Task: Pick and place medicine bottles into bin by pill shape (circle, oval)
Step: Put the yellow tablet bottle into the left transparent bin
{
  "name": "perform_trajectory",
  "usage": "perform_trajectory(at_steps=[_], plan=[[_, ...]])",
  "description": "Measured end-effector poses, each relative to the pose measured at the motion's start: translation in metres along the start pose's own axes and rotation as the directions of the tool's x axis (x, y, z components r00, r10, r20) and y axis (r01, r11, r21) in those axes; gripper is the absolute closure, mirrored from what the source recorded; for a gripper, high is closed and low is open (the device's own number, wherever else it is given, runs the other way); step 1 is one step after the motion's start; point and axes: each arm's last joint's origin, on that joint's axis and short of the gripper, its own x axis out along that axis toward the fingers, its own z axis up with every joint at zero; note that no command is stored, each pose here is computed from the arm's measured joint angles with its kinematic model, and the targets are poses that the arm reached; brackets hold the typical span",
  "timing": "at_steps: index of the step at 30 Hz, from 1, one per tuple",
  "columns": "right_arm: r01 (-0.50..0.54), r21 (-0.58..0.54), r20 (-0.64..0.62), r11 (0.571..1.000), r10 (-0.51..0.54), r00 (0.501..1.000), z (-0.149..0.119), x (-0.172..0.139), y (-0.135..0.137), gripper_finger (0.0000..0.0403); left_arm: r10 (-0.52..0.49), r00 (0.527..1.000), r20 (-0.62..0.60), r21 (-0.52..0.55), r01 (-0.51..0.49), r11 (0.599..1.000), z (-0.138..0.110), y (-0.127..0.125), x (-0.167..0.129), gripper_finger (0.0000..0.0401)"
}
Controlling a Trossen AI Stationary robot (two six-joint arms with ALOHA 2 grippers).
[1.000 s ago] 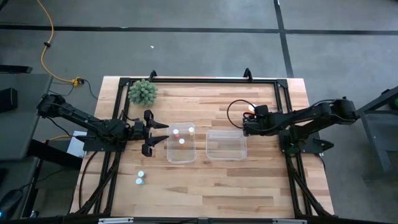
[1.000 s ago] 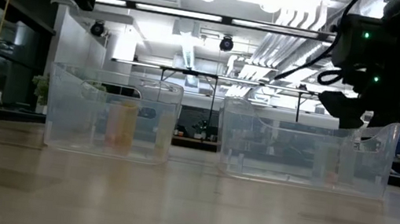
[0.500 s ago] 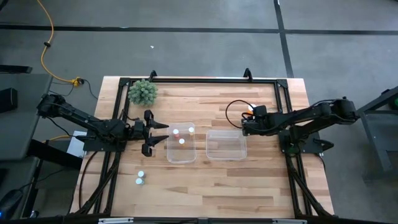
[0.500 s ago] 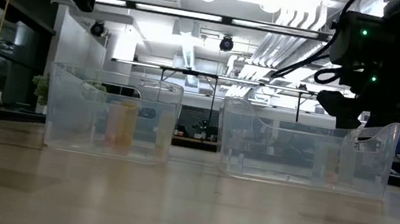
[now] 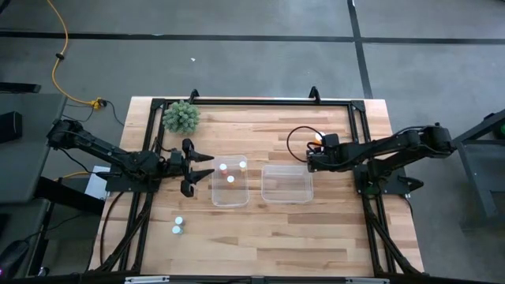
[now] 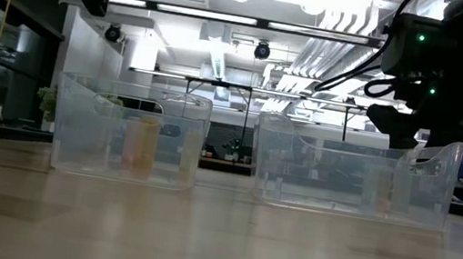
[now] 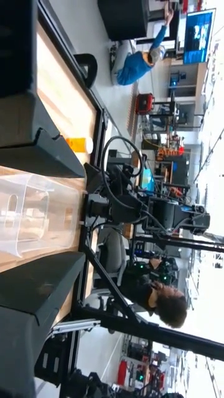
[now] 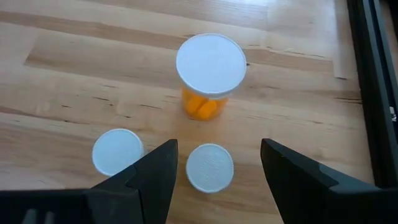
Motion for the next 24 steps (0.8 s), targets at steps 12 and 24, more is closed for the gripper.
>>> perform_trajectory(at_steps=[12, 24], plan=[[0.041, 0.0, -0.076, 0.999, -0.04, 0.996, -0.002, 0.013, 0.005, 0.0179, 0.0, 1.0, -0.001, 0.0, 0.0, 1.0, 0.0, 0.0, 0.0, 0.0206], [0.028, -0.014, -0.082, 1.0, -0.029, 0.996, 0.0, 0.015, 0.006, 0.0179, 0.0, 1.0, -0.001, 0.0, 0.0, 1.0, 0.0, 0.0, 0.0, 0.0206]])
